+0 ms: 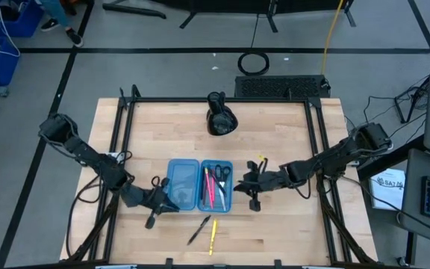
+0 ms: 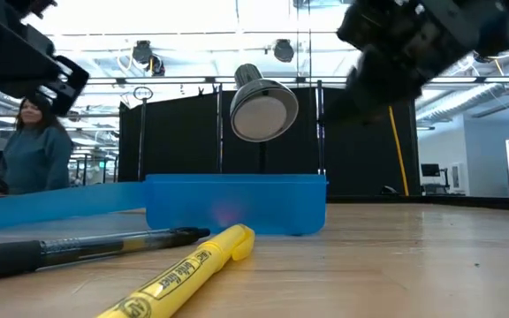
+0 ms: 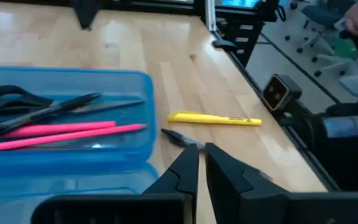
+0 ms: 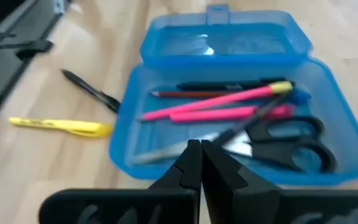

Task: Pick & place school supplies into a supply box
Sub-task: Put the black pen into the blue supply box

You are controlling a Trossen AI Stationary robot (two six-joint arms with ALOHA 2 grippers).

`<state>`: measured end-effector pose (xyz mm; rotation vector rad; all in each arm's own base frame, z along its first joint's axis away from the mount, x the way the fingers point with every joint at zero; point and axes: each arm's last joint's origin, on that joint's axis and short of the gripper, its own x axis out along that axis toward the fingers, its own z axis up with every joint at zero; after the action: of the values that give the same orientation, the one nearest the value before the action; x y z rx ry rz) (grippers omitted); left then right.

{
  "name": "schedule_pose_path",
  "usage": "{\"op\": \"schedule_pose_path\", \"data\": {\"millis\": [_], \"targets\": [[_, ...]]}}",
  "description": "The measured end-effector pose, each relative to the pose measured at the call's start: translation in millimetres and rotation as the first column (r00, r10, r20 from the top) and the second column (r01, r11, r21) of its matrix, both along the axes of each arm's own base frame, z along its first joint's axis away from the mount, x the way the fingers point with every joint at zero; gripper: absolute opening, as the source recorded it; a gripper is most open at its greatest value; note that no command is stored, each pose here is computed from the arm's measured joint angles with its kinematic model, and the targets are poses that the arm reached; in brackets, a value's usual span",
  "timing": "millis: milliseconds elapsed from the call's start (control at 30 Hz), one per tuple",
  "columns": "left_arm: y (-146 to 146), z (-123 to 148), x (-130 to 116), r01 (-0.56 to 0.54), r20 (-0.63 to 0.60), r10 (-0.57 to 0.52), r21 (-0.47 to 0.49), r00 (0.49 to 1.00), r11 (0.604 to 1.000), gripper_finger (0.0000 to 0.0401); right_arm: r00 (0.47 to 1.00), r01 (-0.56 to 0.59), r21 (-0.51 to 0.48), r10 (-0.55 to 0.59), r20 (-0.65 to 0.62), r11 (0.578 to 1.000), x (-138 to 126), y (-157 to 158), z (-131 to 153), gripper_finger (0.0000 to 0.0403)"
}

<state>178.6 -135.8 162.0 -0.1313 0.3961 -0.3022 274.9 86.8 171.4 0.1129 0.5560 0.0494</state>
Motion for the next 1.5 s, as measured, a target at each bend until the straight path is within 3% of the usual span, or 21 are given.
{"op": "schedule_pose_path", "data": {"millis": [133,300,400,533,667,800,967,1133,1300,1500], "targets": [[-35.3,8.7,1.2,-0.016,0.013,0.015,0.052,1.000,0.999,0.0014,1.000,0.002,-0.040,-0.003,-0.023,0.999,-11.3,0.6,-13.9,0.0000],[-75.0,27.0,18.3,-0.199,-0.147,0.210,0.083,0.967,0.976,0.0008,0.998,-0.064,-0.109,0.062,-0.021,0.992,-25.9,2.9,-29.4,0.0000],[-92.3,40.2,41.6,-0.311,-0.271,0.323,0.088,0.907,0.946,0.0004,0.982,-0.178,-0.128,0.184,0.037,0.976,-40.1,6.7,-39.6,0.0000],[-113.1,52.9,81.7,-0.384,-0.423,0.393,0.109,0.817,0.917,0.0007,0.920,-0.338,-0.124,0.355,0.165,0.933,-64.0,8.8,-46.6,0.0000],[-123.6,55.3,121.1,-0.449,-0.521,0.463,0.162,0.717,0.879,0.0009,0.888,-0.367,-0.085,0.376,0.264,0.926,-92.2,2.5,-50.9,0.0000],[-122.7,49.6,150.3,-0.529,-0.630,0.520,0.198,0.577,0.825,0.0013,0.869,-0.368,-0.059,0.366,0.334,0.928,-114.8,-6.5,-52.9,0.0000],[-123.6,23.1,172.2,-0.537,-0.801,0.440,0.180,0.406,0.824,0.0069,0.834,-0.364,-0.034,0.342,0.434,0.931,-121.6,-9.8,-40.5,0.0000],[-122.8,3.4,180.4,-0.562,-0.869,0.391,0.168,0.304,0.810,0.0168,0.828,-0.392,-0.035,0.370,0.421,0.919,-123.5,-9.7,-40.1,0.0000],[-117.1,-0.6,184.1,-0.602,-0.840,0.451,0.199,0.302,0.773,0.0239,0.821,-0.412,-0.035,0.388,0.419,0.910,-123.8,-9.3,-40.3,0.0000],[-113.4,-0.7,186.0,-0.611,-0.844,0.453,0.202,0.288,0.766,0.0246,0.818,-0.436,-0.025,0.408,0.406,0.899,-124.5,-8.6,-41.7,0.0000]]}}
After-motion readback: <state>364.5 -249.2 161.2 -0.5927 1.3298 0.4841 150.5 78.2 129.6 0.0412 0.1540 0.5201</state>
